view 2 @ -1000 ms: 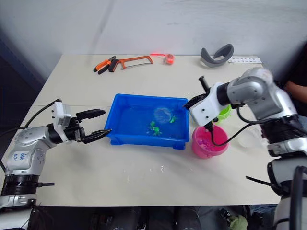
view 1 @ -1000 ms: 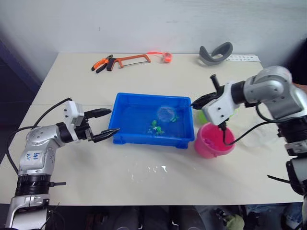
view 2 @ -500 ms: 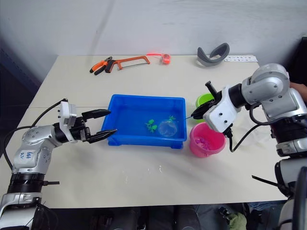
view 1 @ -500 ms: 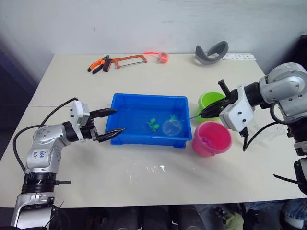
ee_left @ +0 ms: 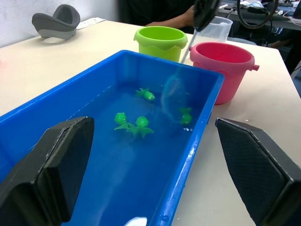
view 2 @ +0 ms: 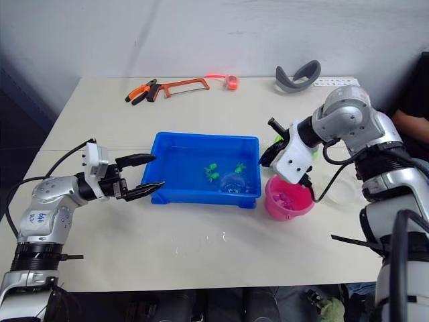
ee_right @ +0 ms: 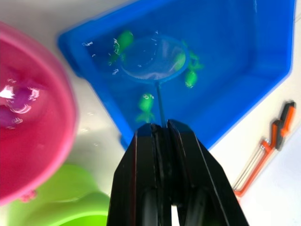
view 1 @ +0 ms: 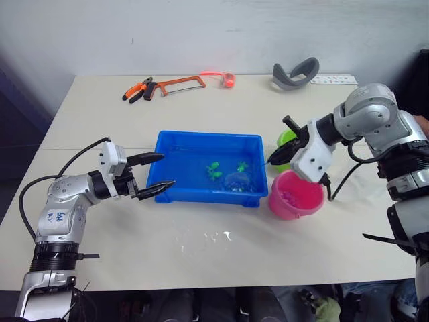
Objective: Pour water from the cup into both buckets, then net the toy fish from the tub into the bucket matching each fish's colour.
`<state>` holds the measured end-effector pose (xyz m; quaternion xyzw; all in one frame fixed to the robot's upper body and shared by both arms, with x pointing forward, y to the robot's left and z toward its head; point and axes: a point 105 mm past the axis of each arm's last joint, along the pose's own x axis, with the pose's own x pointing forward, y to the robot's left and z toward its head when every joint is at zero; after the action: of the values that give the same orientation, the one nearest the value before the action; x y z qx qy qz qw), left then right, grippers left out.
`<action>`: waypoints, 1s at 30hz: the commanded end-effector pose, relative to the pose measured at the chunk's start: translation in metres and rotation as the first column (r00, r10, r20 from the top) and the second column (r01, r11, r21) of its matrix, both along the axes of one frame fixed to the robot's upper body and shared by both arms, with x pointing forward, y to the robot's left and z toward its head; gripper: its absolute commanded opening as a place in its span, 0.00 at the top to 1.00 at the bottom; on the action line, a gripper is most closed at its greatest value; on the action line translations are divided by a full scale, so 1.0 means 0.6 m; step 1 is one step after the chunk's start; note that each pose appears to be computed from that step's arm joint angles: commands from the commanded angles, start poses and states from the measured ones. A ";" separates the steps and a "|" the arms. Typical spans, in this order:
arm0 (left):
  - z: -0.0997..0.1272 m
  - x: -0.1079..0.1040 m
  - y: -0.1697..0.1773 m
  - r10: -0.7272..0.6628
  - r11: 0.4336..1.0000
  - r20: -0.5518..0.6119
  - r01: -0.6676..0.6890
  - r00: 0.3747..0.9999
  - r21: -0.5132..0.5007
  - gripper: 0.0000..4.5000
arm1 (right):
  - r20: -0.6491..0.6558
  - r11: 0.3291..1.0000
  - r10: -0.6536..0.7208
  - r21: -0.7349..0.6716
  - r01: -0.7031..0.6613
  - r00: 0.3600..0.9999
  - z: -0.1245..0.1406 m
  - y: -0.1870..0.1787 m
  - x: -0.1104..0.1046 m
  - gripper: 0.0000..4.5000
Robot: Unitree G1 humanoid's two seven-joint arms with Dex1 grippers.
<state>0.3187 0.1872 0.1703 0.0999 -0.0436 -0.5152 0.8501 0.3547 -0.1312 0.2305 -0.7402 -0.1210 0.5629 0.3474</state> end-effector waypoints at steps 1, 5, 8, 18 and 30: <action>0.014 -0.006 -0.001 -0.003 1.000 0.042 0.003 0.999 0.014 0.00 | 0.109 0.992 0.003 0.125 -0.017 0.994 0.049 0.012 0.008 1.00; 0.013 -0.007 -0.002 -0.004 1.000 0.042 0.004 0.999 0.012 0.00 | 0.082 0.978 -0.018 0.209 0.000 0.996 0.062 0.005 -0.002 1.00; 0.013 -0.007 -0.003 -0.007 1.000 0.041 0.007 0.999 0.009 0.00 | 0.079 0.968 -0.072 0.246 0.051 0.994 0.074 -0.017 -0.006 1.00; 0.013 0.002 -0.023 -0.071 0.997 0.036 0.071 0.997 0.015 0.00 | 0.114 0.943 -0.254 0.249 0.220 0.961 0.062 -0.077 -0.004 1.00; 0.013 0.004 -0.046 -0.162 0.984 0.037 0.160 0.986 0.073 0.00 | 0.163 0.942 -0.234 0.282 0.182 0.959 0.057 -0.043 0.005 1.00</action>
<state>0.3226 0.1599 0.1702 0.1212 -0.0380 -0.5790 0.8054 0.3620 -0.1653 0.2510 -0.7461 -0.1187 0.4382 0.4871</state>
